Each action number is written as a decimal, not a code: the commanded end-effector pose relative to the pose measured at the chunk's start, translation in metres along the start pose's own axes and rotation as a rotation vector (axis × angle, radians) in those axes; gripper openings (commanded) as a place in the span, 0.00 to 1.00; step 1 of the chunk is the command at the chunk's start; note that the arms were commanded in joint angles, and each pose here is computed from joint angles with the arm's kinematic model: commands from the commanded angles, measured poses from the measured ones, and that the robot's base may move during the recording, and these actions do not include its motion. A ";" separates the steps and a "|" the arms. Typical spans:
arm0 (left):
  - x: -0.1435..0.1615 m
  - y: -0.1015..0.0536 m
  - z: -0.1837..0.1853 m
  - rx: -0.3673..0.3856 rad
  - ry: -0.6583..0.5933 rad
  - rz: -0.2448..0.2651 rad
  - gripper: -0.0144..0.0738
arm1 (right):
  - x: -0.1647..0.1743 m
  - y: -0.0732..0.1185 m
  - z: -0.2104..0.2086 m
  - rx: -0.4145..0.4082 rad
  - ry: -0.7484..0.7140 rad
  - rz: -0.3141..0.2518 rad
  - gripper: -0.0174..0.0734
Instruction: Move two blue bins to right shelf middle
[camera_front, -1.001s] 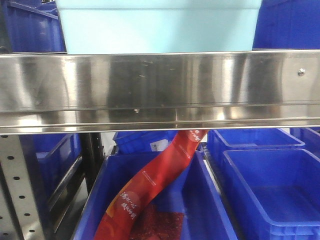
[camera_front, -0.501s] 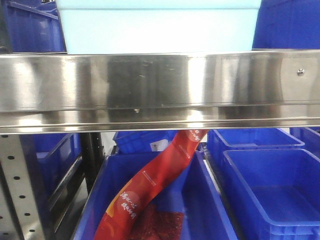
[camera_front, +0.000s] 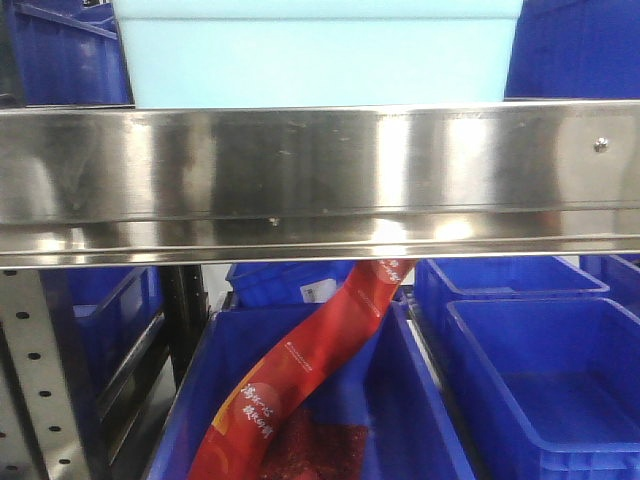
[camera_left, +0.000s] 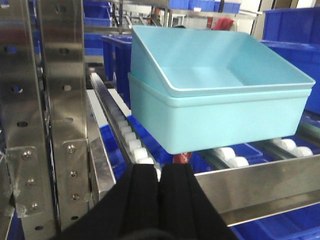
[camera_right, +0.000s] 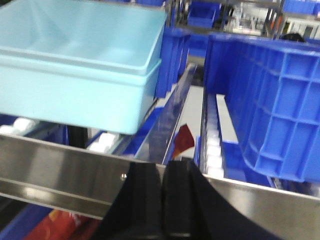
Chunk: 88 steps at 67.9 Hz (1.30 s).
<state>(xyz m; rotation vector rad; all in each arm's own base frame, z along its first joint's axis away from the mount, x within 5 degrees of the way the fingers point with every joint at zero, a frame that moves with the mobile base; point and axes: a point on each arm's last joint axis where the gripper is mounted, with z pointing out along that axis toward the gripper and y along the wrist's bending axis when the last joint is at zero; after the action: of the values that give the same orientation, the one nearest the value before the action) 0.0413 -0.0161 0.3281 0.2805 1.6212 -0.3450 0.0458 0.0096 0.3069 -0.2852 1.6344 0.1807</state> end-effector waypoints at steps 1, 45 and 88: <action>-0.002 0.000 -0.001 0.007 -0.032 -0.003 0.04 | -0.002 0.000 -0.003 0.002 -0.050 -0.009 0.01; -0.003 0.000 -0.001 -0.003 -0.039 -0.004 0.04 | -0.002 0.000 -0.003 0.001 -0.049 -0.007 0.01; 0.110 0.018 0.017 -0.232 -0.199 0.006 0.04 | -0.002 0.000 -0.003 0.001 -0.049 -0.007 0.01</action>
<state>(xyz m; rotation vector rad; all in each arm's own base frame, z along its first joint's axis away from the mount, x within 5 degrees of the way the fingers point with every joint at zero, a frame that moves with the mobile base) 0.0558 -0.0089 0.2159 0.0747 1.4785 -0.1734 0.0437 0.0089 0.3075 -0.2823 1.6131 0.1848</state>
